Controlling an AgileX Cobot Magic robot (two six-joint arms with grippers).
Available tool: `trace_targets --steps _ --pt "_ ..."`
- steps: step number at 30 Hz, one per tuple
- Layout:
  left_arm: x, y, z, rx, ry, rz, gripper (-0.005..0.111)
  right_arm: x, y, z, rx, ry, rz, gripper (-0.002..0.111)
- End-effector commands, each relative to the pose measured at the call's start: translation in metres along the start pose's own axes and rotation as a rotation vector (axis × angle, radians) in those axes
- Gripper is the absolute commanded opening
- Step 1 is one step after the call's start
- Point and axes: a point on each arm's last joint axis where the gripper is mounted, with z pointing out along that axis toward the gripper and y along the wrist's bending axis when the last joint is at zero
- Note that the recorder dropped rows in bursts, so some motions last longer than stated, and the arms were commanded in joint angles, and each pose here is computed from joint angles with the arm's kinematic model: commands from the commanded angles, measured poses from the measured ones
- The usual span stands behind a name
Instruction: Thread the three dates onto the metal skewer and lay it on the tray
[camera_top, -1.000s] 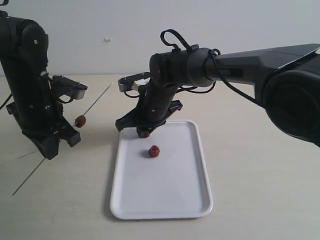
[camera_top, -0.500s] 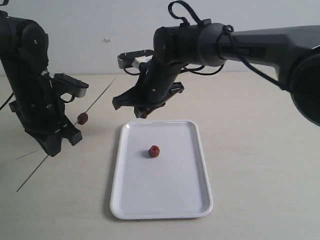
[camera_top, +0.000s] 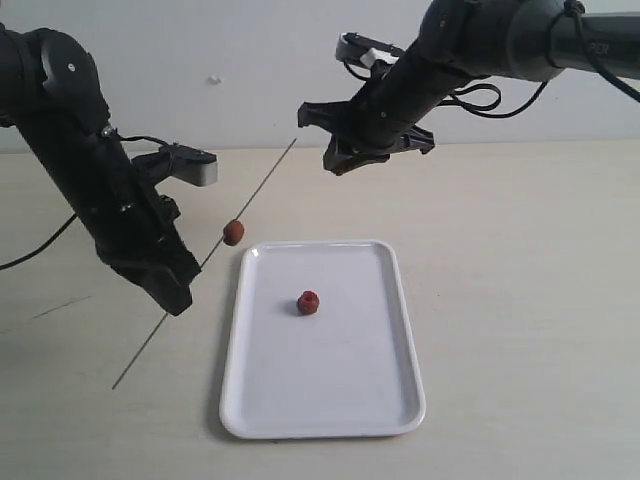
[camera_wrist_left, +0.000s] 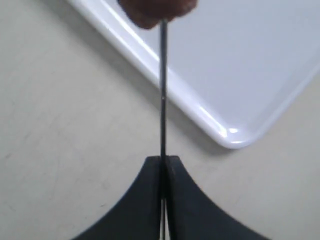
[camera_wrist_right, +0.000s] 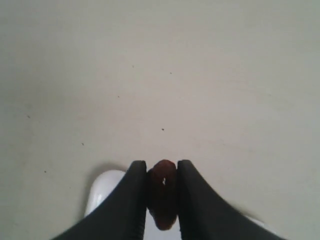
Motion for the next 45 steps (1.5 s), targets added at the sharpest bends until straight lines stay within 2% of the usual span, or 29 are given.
trace_targets --steps 1,5,14,27,35,45 --pt "-0.002 -0.005 -0.001 0.038 -0.036 0.021 0.0 -0.014 -0.005 -0.012 -0.094 -0.084 0.047 0.018" --pt "-0.003 -0.003 0.003 0.043 -0.033 0.016 0.0 -0.021 -0.007 -0.016 -0.151 -0.14 0.078 0.018" --pt "-0.008 0.001 0.014 0.051 -0.059 0.016 0.0 -0.026 0.005 -0.02 -0.295 -0.191 0.096 0.018" --pt "-0.016 0.005 0.012 0.017 -0.121 0.002 0.0 -0.024 0.006 -0.02 -0.303 -0.172 0.093 0.018" --pt "-0.017 0.006 0.012 0.001 -0.139 0.003 0.0 -0.026 0.013 -0.023 -0.385 -0.183 0.106 0.018" --pt "-0.018 0.008 0.011 -0.016 -0.143 -0.019 0.0 -0.026 0.013 -0.023 -0.387 -0.179 0.107 0.018"
